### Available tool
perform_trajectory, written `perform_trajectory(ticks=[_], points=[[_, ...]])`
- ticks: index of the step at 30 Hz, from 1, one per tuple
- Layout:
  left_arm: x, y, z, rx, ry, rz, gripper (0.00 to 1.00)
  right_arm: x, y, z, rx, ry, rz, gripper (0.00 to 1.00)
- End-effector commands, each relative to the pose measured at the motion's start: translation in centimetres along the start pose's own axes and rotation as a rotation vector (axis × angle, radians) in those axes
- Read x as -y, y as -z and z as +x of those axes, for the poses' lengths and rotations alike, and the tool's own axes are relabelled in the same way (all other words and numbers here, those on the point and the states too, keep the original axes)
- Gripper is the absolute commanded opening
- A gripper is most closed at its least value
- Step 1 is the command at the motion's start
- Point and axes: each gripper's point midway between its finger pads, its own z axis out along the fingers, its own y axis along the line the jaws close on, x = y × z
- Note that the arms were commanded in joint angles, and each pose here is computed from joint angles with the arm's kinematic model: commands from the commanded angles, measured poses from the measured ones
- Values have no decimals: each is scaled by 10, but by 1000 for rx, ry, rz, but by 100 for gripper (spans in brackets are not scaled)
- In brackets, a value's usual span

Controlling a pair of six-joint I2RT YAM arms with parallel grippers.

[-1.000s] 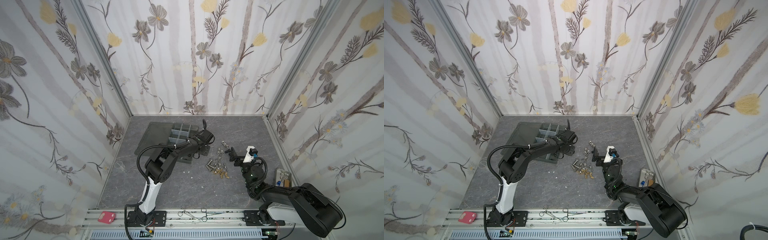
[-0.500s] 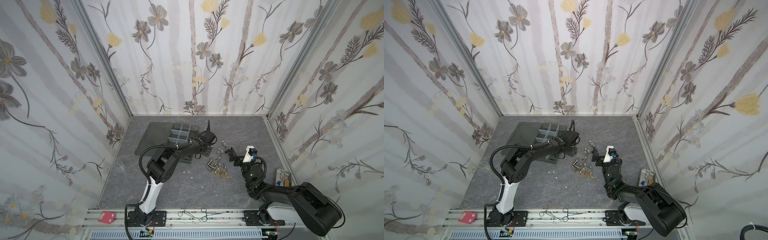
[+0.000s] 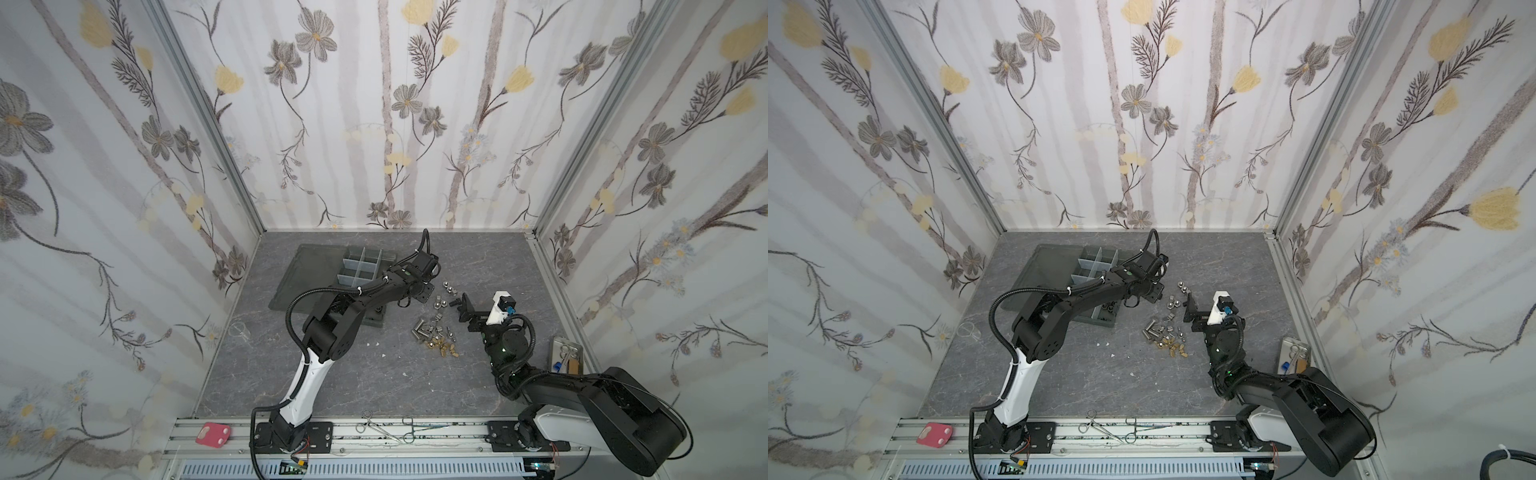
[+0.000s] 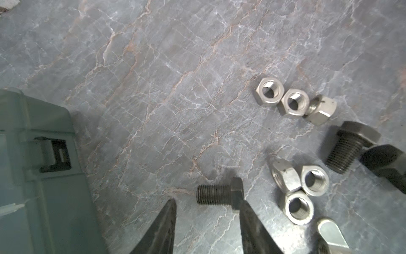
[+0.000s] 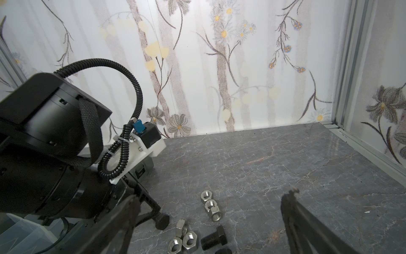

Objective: Sort the screws and nuts into containers
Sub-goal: Pick up the screw at the center of the table.

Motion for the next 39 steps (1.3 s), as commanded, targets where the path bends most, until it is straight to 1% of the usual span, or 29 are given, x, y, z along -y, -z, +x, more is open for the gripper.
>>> perform_trajectory(ticks=[1, 3, 4, 7, 8, 11, 13, 14, 16, 17, 20, 23, 24, 25, 29, 31, 35, 39], points=[[-5, 18, -25, 96, -11, 31, 51, 0, -7, -14, 20, -22, 4, 100], [-6, 21, -28, 114, -49, 33, 56, -1, -22, -12, -50, -50, -26, 100], [-6, 19, -25, 103, -81, 35, 57, -1, -32, -13, -91, -84, -42, 100], [0, 7, -6, 24, -218, 56, 57, 13, -55, -13, -236, -256, -55, 100], [6, 5, 0, 8, -271, 80, 59, 16, -58, -15, -253, -290, -69, 100], [15, 4, 5, 19, -370, 129, 65, 13, -57, -18, -279, -294, -105, 100], [15, 0, 1, 35, -405, 129, 66, 12, -55, -14, -295, -279, -116, 100], [11, -5, -1, 36, -399, 108, 71, 13, -55, -11, -300, -276, -113, 100], [7, -16, -5, 0, -376, 80, 73, 14, -55, -8, -310, -276, -107, 100], [2, -21, -10, -9, -350, 44, 76, 13, -55, -8, -310, -277, -112, 100], [4, -34, -3, -38, -315, 53, 81, 10, -54, -8, -295, -288, -133, 100], [-8, -42, 0, -69, -237, -10, 85, 9, -54, -7, -289, -299, -142, 100], [-9, -42, -1, -78, -209, -14, 86, 7, -54, -7, -290, -299, -150, 100], [-9, -40, -3, -78, -169, -16, 88, 6, -54, -8, -291, -301, -156, 100], [-2, -27, -7, -89, 33, 17, 89, 5, -51, -7, -288, -304, -166, 100], [2, -28, 2, -124, 104, 24, 89, 7, -50, -6, -279, -305, -159, 100], [7, -38, 20, -174, 146, 9, 89, 7, -50, -3, -272, -315, -167, 100], [8, -38, 21, -181, 175, 4, 88, 2, -49, 0, -276, -325, -192, 100]])
